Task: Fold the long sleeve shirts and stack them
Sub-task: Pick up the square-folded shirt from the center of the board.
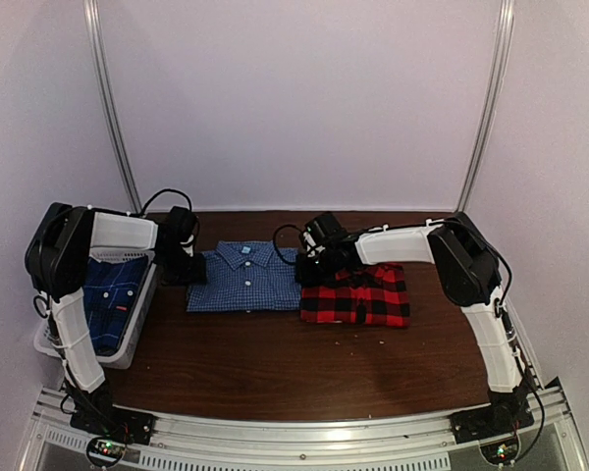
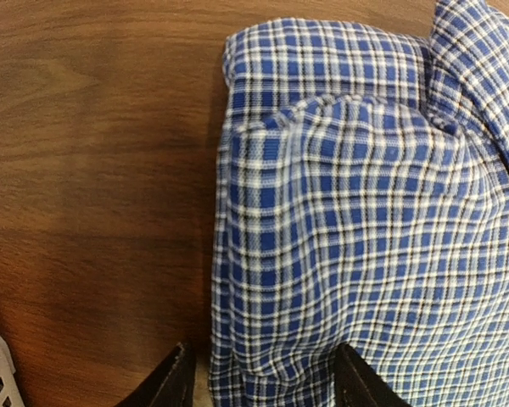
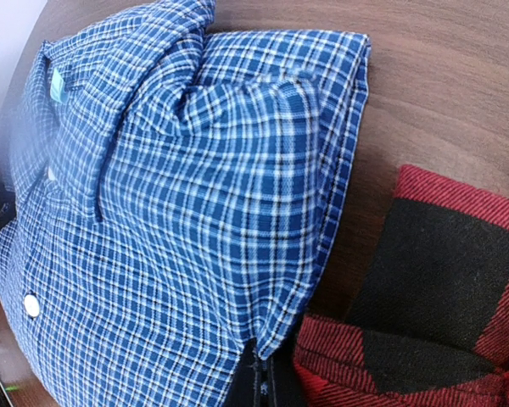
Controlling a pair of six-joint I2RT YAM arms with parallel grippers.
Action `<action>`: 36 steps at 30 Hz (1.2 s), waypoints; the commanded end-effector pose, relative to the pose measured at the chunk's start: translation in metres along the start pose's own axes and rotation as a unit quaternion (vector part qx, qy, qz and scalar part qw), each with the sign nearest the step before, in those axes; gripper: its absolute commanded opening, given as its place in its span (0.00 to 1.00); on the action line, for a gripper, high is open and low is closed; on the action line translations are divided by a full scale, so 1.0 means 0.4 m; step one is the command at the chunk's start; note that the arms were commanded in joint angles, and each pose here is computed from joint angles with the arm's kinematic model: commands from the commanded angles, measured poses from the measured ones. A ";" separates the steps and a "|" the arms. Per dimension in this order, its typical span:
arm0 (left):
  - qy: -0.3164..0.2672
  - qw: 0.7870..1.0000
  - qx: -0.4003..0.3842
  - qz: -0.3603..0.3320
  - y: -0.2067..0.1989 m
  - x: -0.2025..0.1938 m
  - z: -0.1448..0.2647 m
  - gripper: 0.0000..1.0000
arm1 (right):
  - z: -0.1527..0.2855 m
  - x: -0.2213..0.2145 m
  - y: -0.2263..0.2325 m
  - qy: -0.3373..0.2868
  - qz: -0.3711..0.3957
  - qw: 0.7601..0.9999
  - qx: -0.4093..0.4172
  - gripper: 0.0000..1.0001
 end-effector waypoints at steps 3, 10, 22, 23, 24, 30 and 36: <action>0.005 0.998 -0.057 0.002 -0.024 0.010 -0.017 0.51 | 0.019 -0.005 0.002 0.013 0.001 1.000 0.001 0.00; -0.005 0.993 -0.114 0.008 -0.055 0.032 0.013 0.20 | 0.023 0.001 0.029 0.009 0.002 1.000 0.015 0.00; -0.062 0.987 -0.146 -0.001 -0.080 0.109 0.152 0.00 | 0.071 0.057 0.124 -0.023 0.021 0.998 0.060 0.00; -0.068 0.987 -0.147 -0.002 -0.081 0.115 0.166 0.00 | 0.078 0.062 0.130 -0.026 0.021 0.997 0.062 0.00; -0.073 0.986 -0.148 -0.004 -0.082 0.120 0.179 0.00 | 0.084 0.067 0.136 -0.028 0.022 0.997 0.065 0.00; -0.103 0.982 -0.161 -0.009 -0.087 0.137 0.251 0.00 | 0.130 0.092 0.162 -0.046 0.026 0.996 0.073 0.00; -0.125 0.975 -0.184 -0.013 -0.094 0.147 0.317 0.00 | 0.204 0.123 0.196 -0.071 0.035 0.994 0.081 0.00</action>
Point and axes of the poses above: each gripper's point midway between its finger pads, its own z axis back along the fingers, its own y axis along the line the jaws close on, x = y × z, the point moved 8 cm from there along z, back along the fingers, and after that the axes turned 5 degrees about -z, right-handed, at the moved point
